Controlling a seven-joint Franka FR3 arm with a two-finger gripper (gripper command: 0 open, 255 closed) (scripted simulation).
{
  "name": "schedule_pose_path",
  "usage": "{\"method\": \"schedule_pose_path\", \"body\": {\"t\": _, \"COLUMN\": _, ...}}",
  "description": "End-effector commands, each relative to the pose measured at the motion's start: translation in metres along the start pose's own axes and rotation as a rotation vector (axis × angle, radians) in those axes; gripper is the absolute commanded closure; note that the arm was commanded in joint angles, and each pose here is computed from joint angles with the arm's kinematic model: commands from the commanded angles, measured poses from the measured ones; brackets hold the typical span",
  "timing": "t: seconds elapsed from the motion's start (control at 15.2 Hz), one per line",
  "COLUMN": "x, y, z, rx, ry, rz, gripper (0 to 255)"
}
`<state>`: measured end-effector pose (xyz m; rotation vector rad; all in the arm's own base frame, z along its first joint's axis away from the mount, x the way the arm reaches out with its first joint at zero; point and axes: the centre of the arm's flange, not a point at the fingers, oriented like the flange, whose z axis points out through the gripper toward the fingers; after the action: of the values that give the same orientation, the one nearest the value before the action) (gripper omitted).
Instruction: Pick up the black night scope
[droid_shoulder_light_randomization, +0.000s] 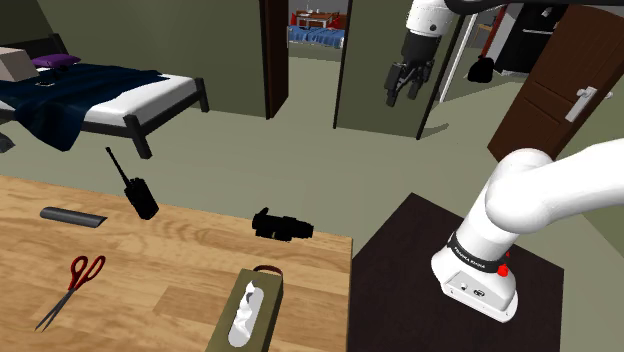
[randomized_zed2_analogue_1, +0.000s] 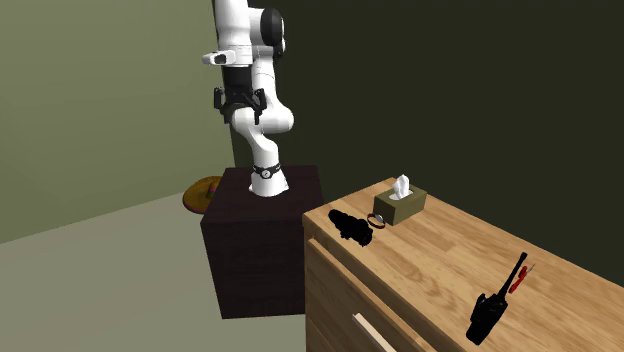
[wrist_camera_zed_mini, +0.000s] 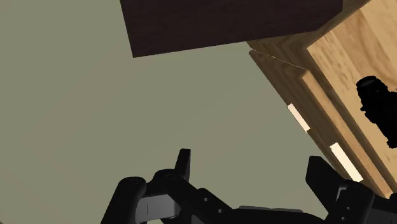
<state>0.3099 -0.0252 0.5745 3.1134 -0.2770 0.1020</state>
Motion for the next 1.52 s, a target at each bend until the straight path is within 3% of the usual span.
{"method": "schedule_pose_path", "body": {"t": 0.0, "x": 0.000, "y": 0.000, "z": 0.000, "rx": 0.000, "ry": 0.000, "rz": 0.000, "gripper": 0}}
{"method": "schedule_pose_path", "body": {"t": 1.45, "x": 0.069, "y": -0.255, "z": 0.146, "rx": -0.071, "ry": -0.061, "rz": -0.246, "gripper": 0}}
